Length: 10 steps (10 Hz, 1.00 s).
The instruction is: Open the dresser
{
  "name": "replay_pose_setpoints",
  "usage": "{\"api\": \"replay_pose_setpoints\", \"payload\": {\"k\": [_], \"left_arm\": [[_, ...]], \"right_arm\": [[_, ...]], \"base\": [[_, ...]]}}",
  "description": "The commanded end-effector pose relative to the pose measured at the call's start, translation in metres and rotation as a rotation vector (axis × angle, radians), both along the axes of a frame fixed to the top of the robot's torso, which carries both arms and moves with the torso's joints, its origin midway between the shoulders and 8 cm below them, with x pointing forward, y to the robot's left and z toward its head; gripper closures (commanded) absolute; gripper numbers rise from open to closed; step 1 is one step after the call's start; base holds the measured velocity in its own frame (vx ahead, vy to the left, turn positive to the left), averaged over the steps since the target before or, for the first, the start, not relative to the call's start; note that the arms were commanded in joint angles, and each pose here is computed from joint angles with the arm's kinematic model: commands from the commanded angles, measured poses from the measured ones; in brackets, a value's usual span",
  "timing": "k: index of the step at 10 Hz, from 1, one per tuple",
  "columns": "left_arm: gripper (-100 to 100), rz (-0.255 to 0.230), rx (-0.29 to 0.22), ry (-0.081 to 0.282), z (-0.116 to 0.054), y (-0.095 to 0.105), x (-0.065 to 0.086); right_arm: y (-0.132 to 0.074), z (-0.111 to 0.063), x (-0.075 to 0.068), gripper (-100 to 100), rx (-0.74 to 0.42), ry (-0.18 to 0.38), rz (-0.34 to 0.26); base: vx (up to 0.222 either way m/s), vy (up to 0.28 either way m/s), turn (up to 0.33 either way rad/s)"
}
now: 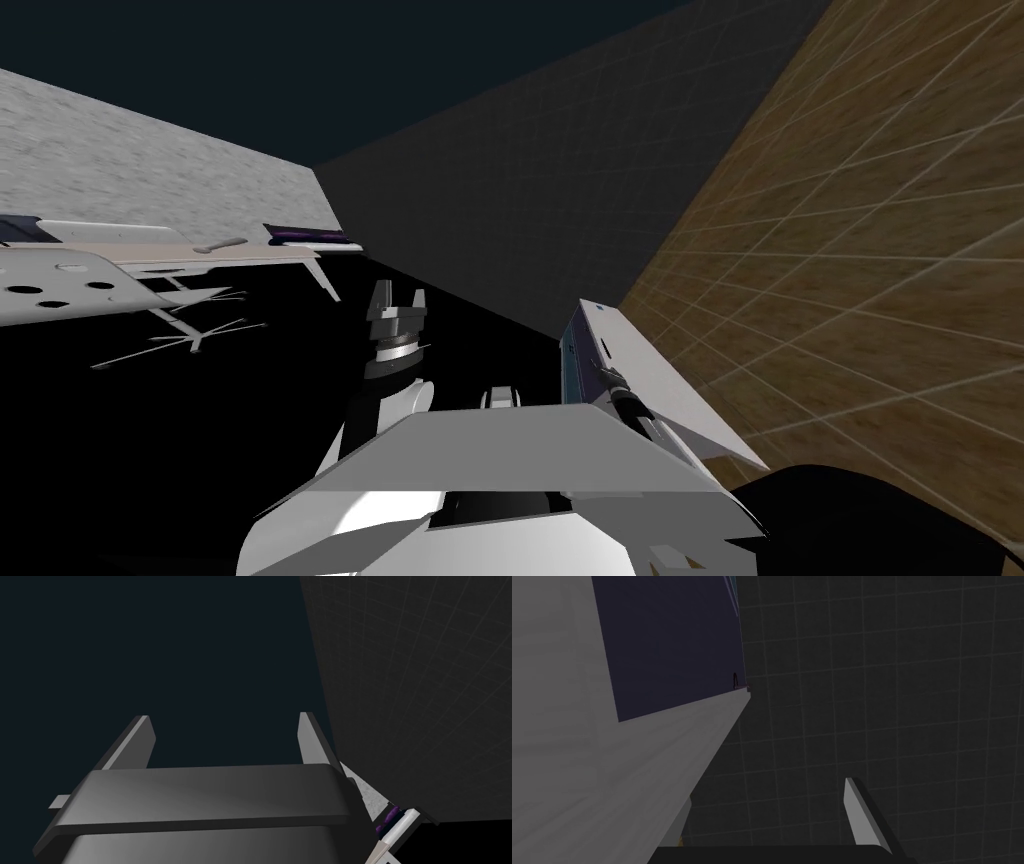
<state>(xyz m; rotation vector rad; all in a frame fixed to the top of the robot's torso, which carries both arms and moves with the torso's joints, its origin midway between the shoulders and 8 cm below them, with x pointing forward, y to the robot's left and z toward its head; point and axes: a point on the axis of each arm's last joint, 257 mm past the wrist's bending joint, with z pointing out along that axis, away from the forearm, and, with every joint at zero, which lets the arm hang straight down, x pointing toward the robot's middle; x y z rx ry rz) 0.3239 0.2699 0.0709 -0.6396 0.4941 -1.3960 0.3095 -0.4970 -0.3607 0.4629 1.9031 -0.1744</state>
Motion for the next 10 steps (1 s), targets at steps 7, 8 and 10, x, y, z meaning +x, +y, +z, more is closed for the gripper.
{"api": "replay_pose_setpoints", "payload": {"k": [7,8,10], "left_arm": [[0,0.000,0.000,0.000,0.000,0.000,0.000],[0,0.000,0.000,0.000,0.000,0.000,0.000],[0,0.000,0.000,0.000,0.000,0.000,0.000]], "right_arm": [[-0.040,-0.057,-0.053,-100,-0.120,0.207,-0.041],[-0.040,-0.057,-0.053,-100,-0.120,0.207,-0.041],[-0.040,-0.057,-0.053,-100,-0.120,0.207,-0.041]], "base": [[0.030,0.023,0.147],[-0.009,0.002,-0.017],[-0.006,-0.002,0.006]]}}
